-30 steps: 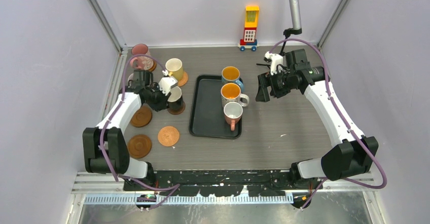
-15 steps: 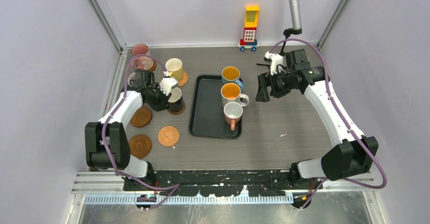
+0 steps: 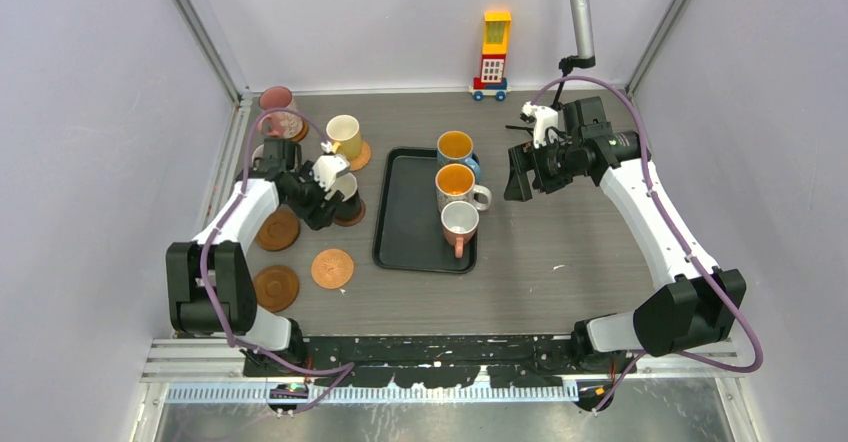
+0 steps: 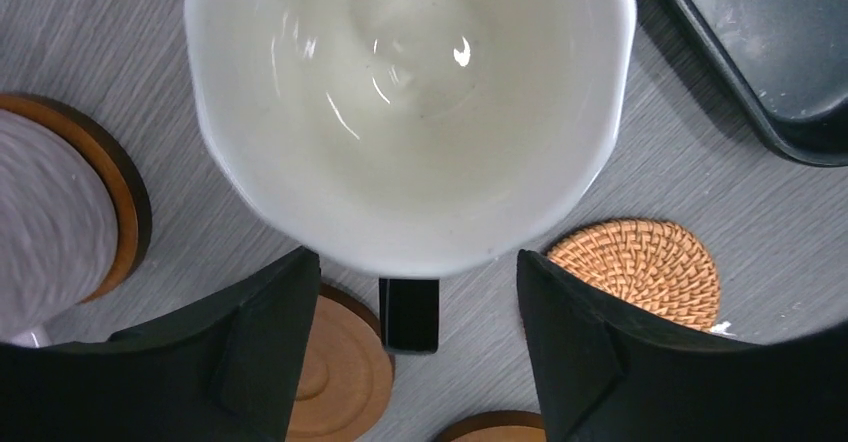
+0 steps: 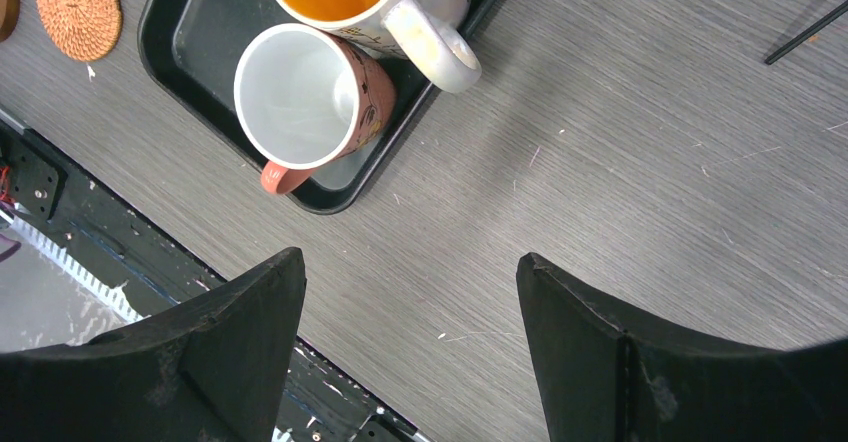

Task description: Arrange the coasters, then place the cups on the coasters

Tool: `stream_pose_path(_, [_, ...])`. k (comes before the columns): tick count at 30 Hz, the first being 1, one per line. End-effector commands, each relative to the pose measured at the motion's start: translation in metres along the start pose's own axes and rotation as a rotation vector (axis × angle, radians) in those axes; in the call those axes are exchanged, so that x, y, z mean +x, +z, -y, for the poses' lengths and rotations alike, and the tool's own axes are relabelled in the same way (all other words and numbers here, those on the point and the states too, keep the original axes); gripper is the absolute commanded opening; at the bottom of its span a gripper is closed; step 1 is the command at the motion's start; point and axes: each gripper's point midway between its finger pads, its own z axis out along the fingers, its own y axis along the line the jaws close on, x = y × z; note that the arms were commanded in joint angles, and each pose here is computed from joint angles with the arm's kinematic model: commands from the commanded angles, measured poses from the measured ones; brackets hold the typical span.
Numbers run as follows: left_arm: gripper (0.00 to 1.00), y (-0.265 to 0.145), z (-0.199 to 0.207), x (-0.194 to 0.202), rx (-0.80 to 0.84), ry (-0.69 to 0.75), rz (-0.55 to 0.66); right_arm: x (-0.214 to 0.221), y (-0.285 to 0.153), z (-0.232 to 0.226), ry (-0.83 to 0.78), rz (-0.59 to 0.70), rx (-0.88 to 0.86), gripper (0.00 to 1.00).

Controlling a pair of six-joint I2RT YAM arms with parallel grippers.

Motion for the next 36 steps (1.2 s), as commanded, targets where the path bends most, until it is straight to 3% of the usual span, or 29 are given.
stream_pose_path(1, [0.76, -0.026, -0.012, -0.009, -0.026, 0.002, 0.051, -0.010, -0.002, -0.001, -0.009, 0.037, -0.005, 0.82])
stream_pose_path(4, [0.84, -0.035, -0.014, -0.004, -0.023, -0.006, 0.056, -0.010, -0.003, -0.001, -0.012, 0.037, -0.006, 0.82])
stream_pose_path(10, [0.85, -0.053, -0.017, 0.015, -0.026, -0.017, 0.059, -0.009, -0.004, -0.001, -0.013, 0.039, -0.005, 0.82])
stream_pose_path(15, [0.74, -0.063, -0.002, 0.050, 0.036, 0.039, 0.027, -0.005, -0.004, -0.002, -0.017, 0.033, -0.007, 0.82])
stream_pose_path(21, [0.59, -0.044, 0.027, 0.097, 0.075, 0.130, -0.063, -0.006, -0.001, -0.004, -0.010, 0.040, -0.021, 0.82])
stream_pose_path(36, [0.54, -0.011, 0.044, 0.116, 0.133, 0.174, -0.159, -0.008, -0.002, -0.004, -0.003, 0.036, -0.021, 0.82])
